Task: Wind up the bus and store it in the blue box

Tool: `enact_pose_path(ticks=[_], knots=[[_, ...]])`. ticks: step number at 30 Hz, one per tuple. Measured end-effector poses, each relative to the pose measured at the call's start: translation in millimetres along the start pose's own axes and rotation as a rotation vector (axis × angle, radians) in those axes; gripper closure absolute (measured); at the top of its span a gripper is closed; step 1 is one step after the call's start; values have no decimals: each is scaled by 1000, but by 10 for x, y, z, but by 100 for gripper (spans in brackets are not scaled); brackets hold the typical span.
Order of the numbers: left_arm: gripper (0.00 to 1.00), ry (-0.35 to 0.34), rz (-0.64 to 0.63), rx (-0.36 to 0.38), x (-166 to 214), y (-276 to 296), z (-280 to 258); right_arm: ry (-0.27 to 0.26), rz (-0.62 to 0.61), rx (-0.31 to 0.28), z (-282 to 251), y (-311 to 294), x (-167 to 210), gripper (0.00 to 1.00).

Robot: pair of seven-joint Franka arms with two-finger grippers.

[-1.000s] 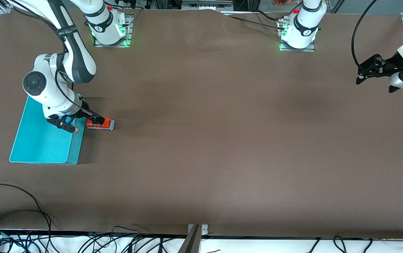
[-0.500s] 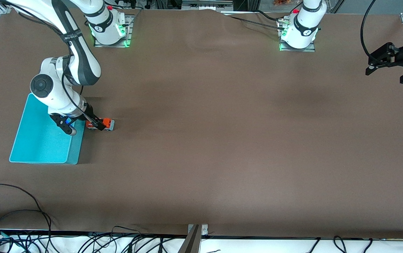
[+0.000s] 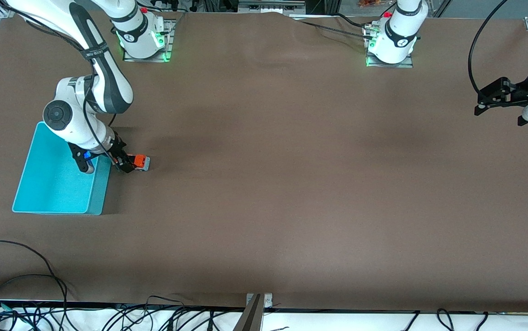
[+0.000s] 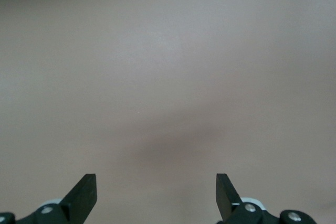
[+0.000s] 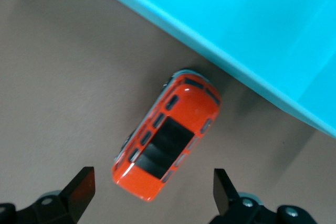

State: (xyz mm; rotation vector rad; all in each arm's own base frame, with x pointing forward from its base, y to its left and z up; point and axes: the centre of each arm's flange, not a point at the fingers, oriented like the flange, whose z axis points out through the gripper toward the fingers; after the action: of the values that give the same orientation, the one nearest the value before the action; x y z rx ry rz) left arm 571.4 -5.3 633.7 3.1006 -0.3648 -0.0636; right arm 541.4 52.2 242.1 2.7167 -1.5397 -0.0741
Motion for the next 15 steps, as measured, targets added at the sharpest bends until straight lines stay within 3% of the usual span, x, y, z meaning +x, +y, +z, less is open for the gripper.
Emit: enact_pose_path(ticks=[15], knots=[[0,-10,-6,2,97,-69,140,8,58,3,228,82,143,0]])
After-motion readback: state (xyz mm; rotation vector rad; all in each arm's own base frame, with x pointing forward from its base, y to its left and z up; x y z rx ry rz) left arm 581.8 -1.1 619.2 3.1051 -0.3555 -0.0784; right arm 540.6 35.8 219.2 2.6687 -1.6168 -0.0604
